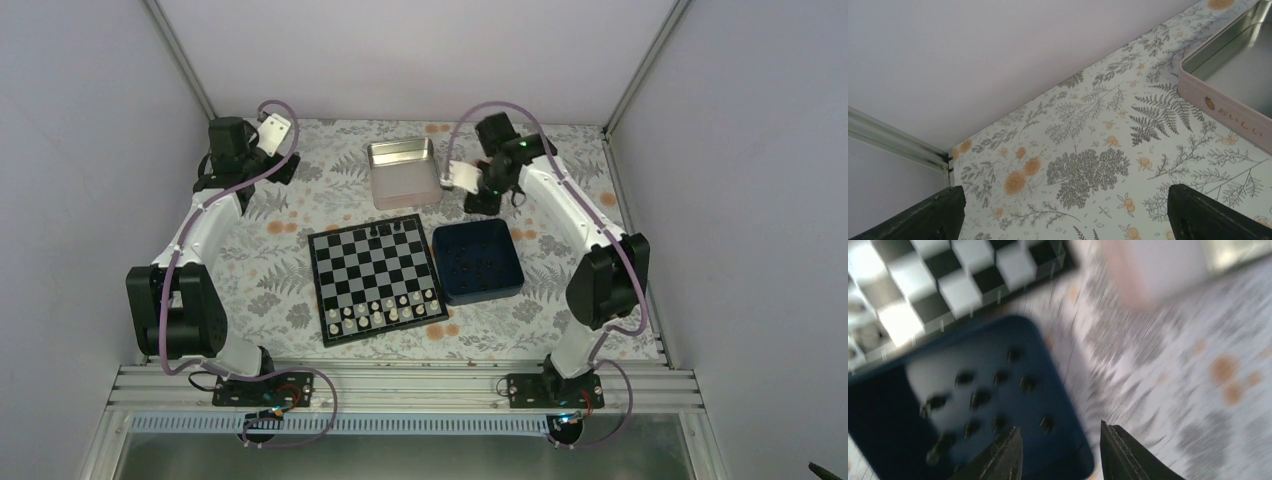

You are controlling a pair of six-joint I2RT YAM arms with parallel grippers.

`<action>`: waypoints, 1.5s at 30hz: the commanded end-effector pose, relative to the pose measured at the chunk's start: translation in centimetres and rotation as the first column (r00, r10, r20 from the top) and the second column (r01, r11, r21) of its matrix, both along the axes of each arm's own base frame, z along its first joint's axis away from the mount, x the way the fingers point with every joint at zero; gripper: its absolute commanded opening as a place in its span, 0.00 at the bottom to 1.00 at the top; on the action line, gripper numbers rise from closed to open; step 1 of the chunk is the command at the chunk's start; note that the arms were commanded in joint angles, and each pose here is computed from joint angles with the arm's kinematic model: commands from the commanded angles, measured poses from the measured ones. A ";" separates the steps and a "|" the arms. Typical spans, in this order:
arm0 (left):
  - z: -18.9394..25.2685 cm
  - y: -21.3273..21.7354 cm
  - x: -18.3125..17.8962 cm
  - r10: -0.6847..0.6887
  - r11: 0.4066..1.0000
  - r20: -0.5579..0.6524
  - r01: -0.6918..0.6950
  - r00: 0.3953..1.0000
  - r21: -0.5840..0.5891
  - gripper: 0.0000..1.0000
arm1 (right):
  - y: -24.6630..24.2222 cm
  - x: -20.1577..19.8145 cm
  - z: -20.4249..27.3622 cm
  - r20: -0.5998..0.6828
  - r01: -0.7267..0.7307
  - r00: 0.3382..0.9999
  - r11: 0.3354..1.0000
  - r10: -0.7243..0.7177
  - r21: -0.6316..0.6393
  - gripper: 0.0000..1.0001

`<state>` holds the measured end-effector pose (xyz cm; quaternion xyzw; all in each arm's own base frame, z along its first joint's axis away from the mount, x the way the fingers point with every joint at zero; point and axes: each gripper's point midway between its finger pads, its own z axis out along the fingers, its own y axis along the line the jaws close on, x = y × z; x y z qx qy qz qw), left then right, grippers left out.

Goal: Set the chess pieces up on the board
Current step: Pick up the chess piece from the storage box.

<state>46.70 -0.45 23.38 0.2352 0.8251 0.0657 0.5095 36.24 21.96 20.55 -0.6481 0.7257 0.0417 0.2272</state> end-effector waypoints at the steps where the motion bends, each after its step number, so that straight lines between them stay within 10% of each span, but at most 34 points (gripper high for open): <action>1: 1.8 -0.7 1.0 -0.029 0.999 0.031 0.030 0.999 -0.033 1.00 | -5.9 -3.0 -7.0 -0.175 0.089 0.978 0.983 -0.117 -0.162 0.41; 34: 1.3 -2.3 1.2 -0.046 0.999 0.018 0.046 0.999 -0.018 1.00 | -9.9 -6.1 -17.4 -0.283 0.104 0.940 0.951 -0.190 -0.293 0.39; 45: 1.1 -2.3 1.3 -0.049 0.999 0.013 0.049 0.999 -0.019 1.00 | -10.1 -5.9 -17.7 -0.287 0.114 0.937 0.952 -0.198 -0.283 0.21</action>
